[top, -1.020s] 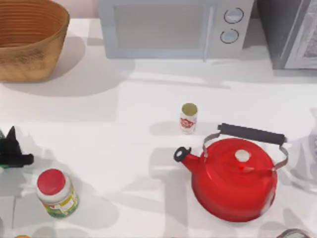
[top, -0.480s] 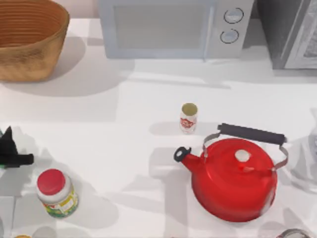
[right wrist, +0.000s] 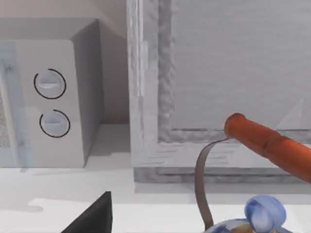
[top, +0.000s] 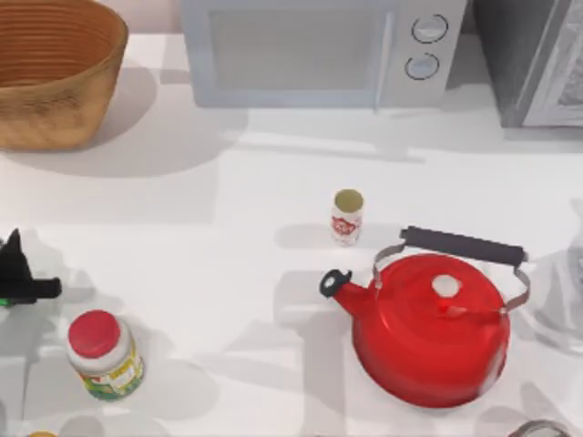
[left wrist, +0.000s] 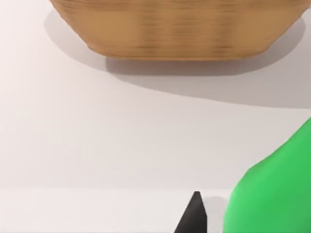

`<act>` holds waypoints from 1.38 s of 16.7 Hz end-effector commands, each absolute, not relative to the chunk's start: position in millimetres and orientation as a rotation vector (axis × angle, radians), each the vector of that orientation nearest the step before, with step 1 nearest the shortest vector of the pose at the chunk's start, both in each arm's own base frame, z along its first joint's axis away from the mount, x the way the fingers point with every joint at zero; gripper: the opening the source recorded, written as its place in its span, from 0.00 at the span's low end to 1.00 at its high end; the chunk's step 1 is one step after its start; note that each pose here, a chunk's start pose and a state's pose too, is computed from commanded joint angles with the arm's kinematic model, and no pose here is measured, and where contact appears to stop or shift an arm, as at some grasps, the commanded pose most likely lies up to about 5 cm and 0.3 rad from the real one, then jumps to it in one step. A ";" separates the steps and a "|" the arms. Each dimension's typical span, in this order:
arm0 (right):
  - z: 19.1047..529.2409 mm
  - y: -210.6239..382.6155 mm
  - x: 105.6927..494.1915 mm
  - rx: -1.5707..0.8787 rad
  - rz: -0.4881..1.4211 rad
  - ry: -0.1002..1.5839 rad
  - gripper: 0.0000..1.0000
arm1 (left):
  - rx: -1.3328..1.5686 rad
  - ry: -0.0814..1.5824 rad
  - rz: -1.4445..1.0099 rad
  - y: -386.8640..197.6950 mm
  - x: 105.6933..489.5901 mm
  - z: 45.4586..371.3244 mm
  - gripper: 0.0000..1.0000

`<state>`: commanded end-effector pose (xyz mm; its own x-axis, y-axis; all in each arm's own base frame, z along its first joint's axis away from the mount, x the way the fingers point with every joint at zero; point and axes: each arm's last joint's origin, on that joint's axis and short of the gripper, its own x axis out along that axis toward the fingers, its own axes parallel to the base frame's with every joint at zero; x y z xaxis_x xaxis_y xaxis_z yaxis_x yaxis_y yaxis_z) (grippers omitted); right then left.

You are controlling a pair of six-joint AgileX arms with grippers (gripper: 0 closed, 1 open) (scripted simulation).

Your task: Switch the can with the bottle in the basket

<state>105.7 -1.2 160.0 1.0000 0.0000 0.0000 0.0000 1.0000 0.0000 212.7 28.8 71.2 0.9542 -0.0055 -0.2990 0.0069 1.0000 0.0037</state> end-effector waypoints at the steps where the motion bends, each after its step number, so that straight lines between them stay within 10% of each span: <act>1: 160.0 -1.2 105.7 0.000 0.000 0.000 1.00 | 0.008 0.297 0.011 31.3 218.0 73.1 0.00; 11: 160.0 -1.2 105.7 0.000 0.000 0.000 1.00 | 0.056 0.123 0.267 94.4 329.6 198.0 0.00; 23: 160.0 -1.2 105.7 0.000 0.000 0.000 1.00 | 0.007 0.296 -0.008 43.1 403.0 318.8 0.00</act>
<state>105.7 -1.2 160.0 1.0000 0.0000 0.0000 0.0000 1.0000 0.0000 403.0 43.1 318.8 0.9564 -0.0071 -0.2919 0.0091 0.9999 0.0053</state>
